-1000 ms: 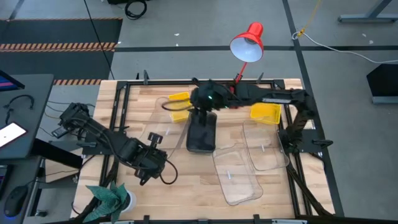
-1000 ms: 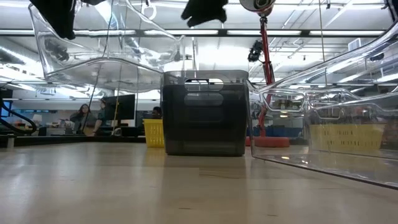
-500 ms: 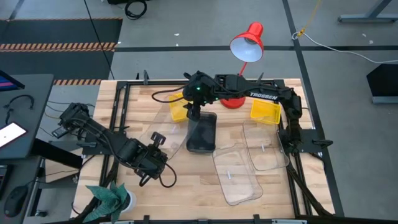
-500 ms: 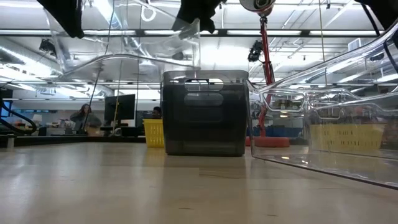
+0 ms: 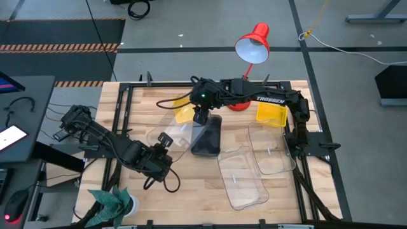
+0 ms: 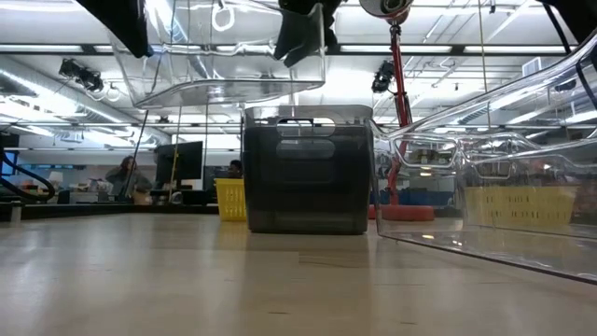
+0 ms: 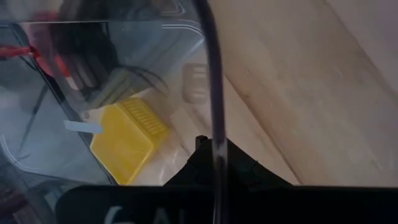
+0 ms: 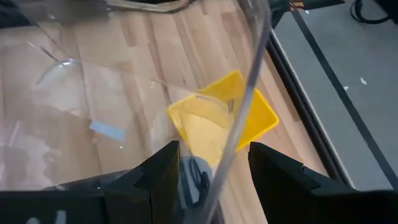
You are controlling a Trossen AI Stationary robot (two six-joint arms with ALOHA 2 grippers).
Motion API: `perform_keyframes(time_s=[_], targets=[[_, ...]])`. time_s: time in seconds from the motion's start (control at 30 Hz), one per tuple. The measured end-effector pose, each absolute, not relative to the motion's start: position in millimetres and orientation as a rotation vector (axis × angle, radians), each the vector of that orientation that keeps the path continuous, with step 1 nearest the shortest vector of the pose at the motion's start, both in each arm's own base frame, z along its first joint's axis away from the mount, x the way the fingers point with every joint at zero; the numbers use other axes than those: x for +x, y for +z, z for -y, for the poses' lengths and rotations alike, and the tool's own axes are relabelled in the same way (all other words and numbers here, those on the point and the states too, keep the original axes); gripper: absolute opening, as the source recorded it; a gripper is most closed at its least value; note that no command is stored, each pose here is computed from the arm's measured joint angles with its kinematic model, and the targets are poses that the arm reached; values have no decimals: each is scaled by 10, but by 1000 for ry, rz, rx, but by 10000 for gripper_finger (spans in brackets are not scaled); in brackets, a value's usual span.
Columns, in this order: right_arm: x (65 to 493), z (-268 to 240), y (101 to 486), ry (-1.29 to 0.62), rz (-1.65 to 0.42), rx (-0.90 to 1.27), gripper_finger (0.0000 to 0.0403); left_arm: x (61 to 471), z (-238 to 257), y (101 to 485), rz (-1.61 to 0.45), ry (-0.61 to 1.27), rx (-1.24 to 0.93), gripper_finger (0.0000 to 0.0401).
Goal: Stack baskets by color
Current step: Stack the top transparent bin on the bottom transparent bin
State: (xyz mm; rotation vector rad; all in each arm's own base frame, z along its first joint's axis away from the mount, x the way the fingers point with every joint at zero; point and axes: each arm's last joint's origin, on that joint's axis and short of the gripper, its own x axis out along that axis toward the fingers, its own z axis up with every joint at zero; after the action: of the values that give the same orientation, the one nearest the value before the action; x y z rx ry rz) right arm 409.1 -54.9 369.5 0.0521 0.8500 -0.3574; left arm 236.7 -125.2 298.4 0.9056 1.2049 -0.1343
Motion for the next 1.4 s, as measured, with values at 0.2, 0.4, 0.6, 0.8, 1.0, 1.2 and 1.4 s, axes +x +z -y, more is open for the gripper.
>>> perform_keyframes(time_s=[0.2, 0.4, 0.6, 0.8, 1.0, 1.2, 1.4], targets=[[4095, 522, 3695, -358, -847, 59, 172, 2387, 1244, 2985, -1198, -143, 901, 7], [4094, 522, 3692, -370, -845, 79, 108, 2402, 1254, 2989, -1181, -151, 904, 7], [4093, 531, 3693, -386, -843, 78, 51, 2453, 1266, 2966, -1165, -146, 891, 10], [4098, 530, 3692, -372, -841, 87, 15, 2536, 1255, 2981, -1112, -158, 859, 34], [4094, 495, 3680, -346, -862, 56, 15, 2604, 1181, 2986, -1101, -144, 802, 42], [4069, 488, 3658, -328, -901, 37, 15, 2638, 1182, 2999, -1070, -140, 799, 89], [4064, 507, 3655, -299, -909, 37, 15, 2659, 1193, 3012, -1041, -115, 781, 170]])
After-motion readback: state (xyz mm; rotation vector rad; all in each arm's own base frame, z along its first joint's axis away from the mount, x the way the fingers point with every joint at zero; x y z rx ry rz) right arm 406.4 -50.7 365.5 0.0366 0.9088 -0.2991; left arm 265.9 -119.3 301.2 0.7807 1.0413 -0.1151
